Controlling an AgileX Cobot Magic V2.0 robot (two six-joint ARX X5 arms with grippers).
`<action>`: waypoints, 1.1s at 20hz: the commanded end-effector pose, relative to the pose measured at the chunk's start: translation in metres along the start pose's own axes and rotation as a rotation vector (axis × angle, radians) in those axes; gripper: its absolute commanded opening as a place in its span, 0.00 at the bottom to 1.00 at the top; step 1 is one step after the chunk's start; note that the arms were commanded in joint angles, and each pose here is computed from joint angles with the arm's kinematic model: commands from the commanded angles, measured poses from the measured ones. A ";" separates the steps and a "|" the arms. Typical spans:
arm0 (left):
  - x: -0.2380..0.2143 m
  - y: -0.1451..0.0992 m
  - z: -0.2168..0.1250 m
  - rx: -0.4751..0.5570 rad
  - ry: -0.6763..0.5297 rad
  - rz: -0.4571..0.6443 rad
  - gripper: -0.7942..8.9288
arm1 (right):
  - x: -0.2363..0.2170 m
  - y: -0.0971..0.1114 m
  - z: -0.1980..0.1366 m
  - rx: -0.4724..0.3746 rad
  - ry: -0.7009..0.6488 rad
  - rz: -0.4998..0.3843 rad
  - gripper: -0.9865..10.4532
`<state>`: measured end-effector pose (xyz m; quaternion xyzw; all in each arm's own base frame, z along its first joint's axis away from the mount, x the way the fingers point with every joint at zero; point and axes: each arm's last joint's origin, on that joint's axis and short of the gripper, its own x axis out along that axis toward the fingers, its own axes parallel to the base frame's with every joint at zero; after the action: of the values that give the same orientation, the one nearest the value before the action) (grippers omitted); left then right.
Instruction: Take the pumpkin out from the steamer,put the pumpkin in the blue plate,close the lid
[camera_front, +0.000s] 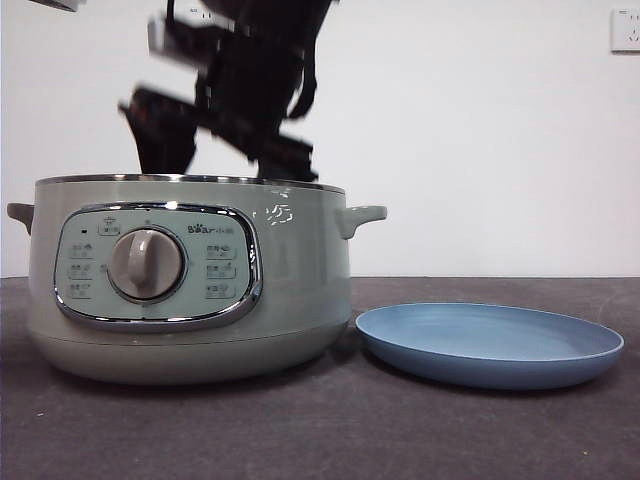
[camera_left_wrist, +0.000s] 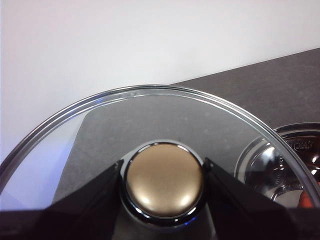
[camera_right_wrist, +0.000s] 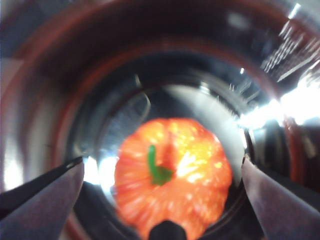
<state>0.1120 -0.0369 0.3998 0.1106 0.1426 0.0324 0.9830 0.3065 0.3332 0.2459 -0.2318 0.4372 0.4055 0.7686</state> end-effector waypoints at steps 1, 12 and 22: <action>-0.006 0.005 0.007 -0.032 -0.059 0.015 0.07 | 0.021 -0.002 -0.006 -0.005 0.046 0.001 0.58; -0.005 0.004 0.008 -0.035 -0.066 0.007 0.07 | -0.042 0.004 0.006 0.000 -0.083 -0.015 0.08; -0.006 0.002 0.020 -0.088 -0.189 -0.097 0.07 | -0.191 -0.056 -0.069 0.400 0.114 -0.489 0.08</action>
<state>0.1160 -0.0418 0.4103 0.0783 0.0897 -0.0190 0.9927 0.2647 0.1727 0.3793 -0.2130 0.4725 0.1211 0.8466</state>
